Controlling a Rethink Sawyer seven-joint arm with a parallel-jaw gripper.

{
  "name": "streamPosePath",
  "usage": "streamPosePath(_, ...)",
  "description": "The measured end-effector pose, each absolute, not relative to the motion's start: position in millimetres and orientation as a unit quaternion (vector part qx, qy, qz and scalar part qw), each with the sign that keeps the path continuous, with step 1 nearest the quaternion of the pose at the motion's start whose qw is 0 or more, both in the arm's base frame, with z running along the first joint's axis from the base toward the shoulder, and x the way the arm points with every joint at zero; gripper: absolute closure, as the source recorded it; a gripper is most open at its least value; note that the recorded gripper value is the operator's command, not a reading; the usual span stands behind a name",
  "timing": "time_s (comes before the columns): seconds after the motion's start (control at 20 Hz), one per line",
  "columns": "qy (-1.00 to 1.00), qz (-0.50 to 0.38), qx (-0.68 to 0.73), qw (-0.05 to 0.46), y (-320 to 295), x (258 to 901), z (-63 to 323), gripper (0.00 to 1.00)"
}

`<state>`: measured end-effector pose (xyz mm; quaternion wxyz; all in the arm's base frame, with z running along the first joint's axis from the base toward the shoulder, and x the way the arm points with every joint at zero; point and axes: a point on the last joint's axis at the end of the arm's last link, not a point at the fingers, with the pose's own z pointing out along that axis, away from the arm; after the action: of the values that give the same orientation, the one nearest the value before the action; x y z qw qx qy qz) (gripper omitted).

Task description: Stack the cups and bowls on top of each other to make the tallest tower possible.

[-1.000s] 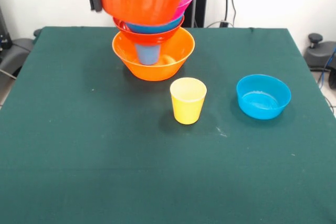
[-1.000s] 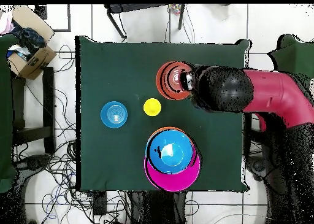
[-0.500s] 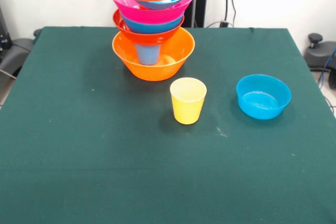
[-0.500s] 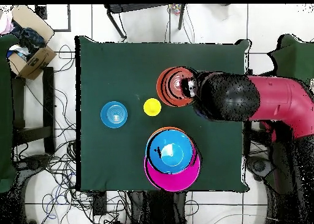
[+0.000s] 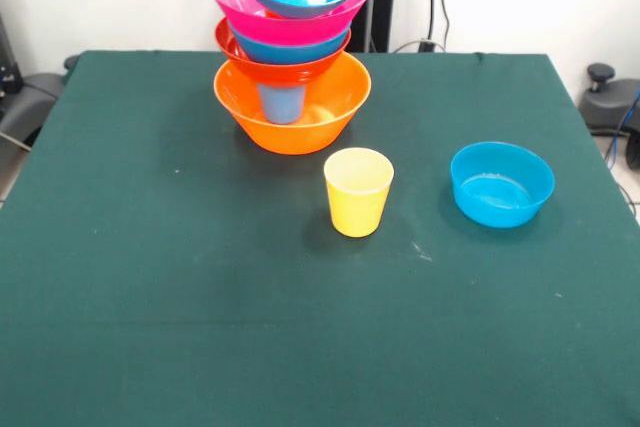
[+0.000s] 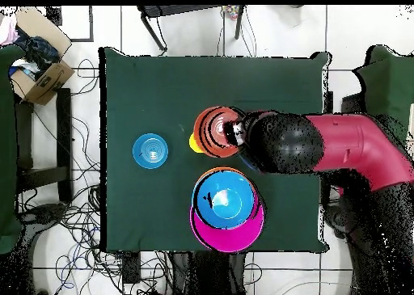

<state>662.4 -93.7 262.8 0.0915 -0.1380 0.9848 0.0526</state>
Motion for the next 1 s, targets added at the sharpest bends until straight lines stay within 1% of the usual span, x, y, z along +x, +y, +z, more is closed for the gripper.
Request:
streamPosePath(0.45, 0.983, 0.077, -0.15, 0.066, -95, 620, 245, 1.0)
streamPosePath(1.0, 0.981, 0.081, -0.161, 0.066, -100, 604, 235, 1.0)
